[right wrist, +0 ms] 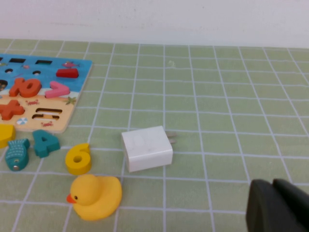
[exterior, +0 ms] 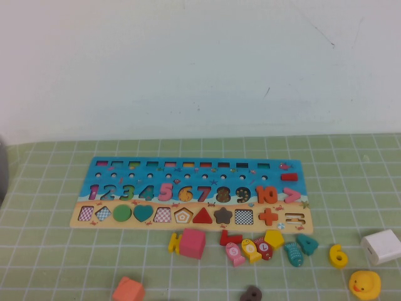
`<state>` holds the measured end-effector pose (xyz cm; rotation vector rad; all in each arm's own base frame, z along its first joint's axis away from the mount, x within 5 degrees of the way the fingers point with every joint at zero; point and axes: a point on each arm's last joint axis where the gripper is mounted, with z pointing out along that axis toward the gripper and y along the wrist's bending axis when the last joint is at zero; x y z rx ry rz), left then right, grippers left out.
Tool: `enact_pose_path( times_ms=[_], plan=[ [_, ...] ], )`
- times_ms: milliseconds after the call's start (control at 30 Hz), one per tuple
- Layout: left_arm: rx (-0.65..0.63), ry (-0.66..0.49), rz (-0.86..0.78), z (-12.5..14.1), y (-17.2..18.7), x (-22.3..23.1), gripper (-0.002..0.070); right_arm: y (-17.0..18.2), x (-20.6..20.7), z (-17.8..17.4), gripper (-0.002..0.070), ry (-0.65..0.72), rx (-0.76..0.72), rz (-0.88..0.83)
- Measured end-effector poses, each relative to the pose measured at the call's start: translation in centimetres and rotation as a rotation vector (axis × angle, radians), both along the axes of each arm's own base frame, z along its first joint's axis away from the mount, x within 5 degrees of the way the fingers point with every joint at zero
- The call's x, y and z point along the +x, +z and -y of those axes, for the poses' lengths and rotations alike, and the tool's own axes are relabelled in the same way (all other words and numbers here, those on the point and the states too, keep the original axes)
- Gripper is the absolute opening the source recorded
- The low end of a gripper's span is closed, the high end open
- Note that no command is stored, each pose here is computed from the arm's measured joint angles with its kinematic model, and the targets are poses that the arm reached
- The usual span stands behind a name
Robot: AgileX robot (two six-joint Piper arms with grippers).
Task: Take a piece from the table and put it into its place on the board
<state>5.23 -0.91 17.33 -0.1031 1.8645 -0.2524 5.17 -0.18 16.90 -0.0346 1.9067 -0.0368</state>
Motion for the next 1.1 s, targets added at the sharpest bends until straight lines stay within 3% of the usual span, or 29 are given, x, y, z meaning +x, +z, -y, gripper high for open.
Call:
enact_pose_path(
  times_ms=[133,233,300,433,500,600,933,1067,1100],
  plan=[
    [0.0,0.0,0.0,0.0,0.0,0.0,-0.0001,0.0,0.0,-0.2,-0.0001,0.003,0.047,0.0],
    [0.0,0.0,0.0,0.0,0.0,0.0,-0.0001,0.0,0.0,-0.6,-0.0001,0.012,0.177,-0.004],
    [0.0,0.0,0.0,0.0,0.0,0.0,-0.0001,0.1,0.0,-1.2,-0.0001,0.011,0.355,-0.01],
    [0.0,0.0,0.0,0.0,0.0,0.0,-0.0001,0.6,-0.1,-2.5,-0.0001,0.001,0.867,-0.047],
    [0.0,0.0,0.0,0.0,0.0,0.0,-0.0001,0.9,-0.1,-2.8,-0.0001,0.009,0.978,-0.049],
    [0.0,0.0,0.0,0.0,0.0,0.0,-0.0001,1.1,-0.1,-2.8,-0.0001,0.031,0.956,-0.031],
    [-0.002,0.001,0.0,0.0,0.0,0.0,-0.0001,1.5,-0.2,-2.9,-0.0001,0.137,0.68,0.024],
    [-0.002,0.001,0.0,0.0,0.0,0.0,-0.0001,4.1,-0.5,-3.2,-0.0001,0.221,0.523,0.05],
    [-0.004,0.0,0.0,0.0,0.0,0.0,-0.0001,6.0,-0.4,-3.2,-0.0001,0.247,0.42,0.031]
  ],
)
